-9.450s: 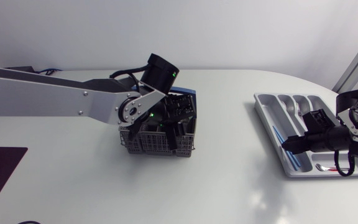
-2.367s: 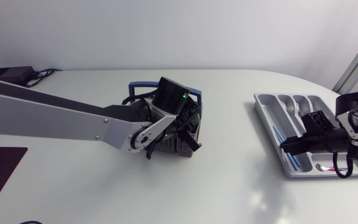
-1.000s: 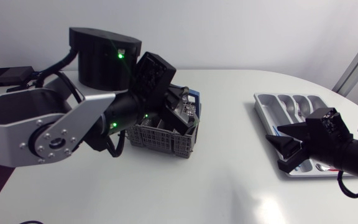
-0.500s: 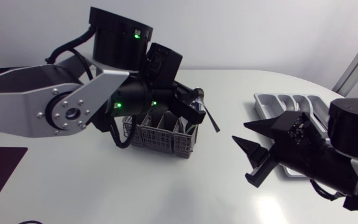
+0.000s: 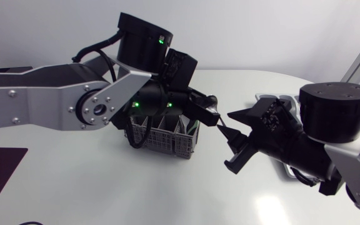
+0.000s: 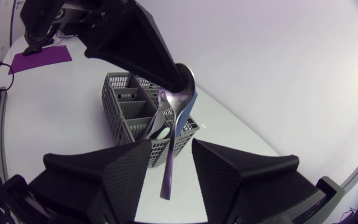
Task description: Sort the cutlery from the basket into the organizer compartments.
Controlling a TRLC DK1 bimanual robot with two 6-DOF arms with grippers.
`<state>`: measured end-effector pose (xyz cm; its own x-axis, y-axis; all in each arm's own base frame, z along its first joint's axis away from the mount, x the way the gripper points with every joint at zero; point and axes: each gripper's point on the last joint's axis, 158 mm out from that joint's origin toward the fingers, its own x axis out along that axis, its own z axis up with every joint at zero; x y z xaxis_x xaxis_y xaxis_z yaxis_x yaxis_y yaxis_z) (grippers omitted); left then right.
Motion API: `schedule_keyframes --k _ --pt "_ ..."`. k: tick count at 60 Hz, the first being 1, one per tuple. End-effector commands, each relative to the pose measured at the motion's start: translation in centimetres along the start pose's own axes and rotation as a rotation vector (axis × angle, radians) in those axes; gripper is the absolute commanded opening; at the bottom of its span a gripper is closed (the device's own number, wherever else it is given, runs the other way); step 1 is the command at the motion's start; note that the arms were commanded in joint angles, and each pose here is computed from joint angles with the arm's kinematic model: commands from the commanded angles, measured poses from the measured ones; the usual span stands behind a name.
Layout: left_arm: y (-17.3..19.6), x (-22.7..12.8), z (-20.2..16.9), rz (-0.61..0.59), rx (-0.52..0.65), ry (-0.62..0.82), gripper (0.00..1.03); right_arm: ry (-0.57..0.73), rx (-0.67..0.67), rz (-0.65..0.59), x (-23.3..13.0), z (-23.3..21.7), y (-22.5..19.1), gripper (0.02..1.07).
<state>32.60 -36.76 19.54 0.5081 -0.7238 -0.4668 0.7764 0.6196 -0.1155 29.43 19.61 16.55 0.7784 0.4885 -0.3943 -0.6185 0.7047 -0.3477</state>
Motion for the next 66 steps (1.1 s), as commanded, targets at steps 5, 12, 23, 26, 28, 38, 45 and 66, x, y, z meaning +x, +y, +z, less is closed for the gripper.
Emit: schedule_keyframes --k 5,12,23,26,28,38,45,66 --pt "-0.6 0.6 0.3 -0.023 -0.029 -0.001 0.03 -0.003 0.020 -0.018 1.1 1.3 -0.5 0.45" --pt "-0.7 0.6 0.4 -0.026 -0.031 -0.004 0.03 0.007 0.020 -0.021 1.5 1.3 -0.6 0.36" --pt "-0.8 0.7 0.2 -0.036 -0.039 -0.003 0.03 0.016 0.026 -0.021 1.9 1.1 -0.6 0.29" --pt "-0.9 0.7 0.2 -0.038 -0.039 -0.003 0.03 0.016 0.026 -0.021 1.9 1.1 -0.6 0.27" --pt "-0.9 0.7 0.2 -0.038 -0.039 -0.003 0.03 0.016 0.026 -0.021 1.9 1.1 -0.6 0.24" --pt "-1.0 0.7 0.0 -0.042 -0.041 0.002 0.03 0.019 0.025 -0.020 1.9 1.0 -0.6 0.15" --pt "-0.9 0.8 -0.1 -0.042 -0.045 0.005 0.03 0.030 0.024 -0.013 1.9 0.8 -0.4 0.12" --pt "-0.8 0.8 0.1 -0.041 -0.051 0.001 0.20 0.053 0.020 0.006 1.8 0.1 0.2 0.08"
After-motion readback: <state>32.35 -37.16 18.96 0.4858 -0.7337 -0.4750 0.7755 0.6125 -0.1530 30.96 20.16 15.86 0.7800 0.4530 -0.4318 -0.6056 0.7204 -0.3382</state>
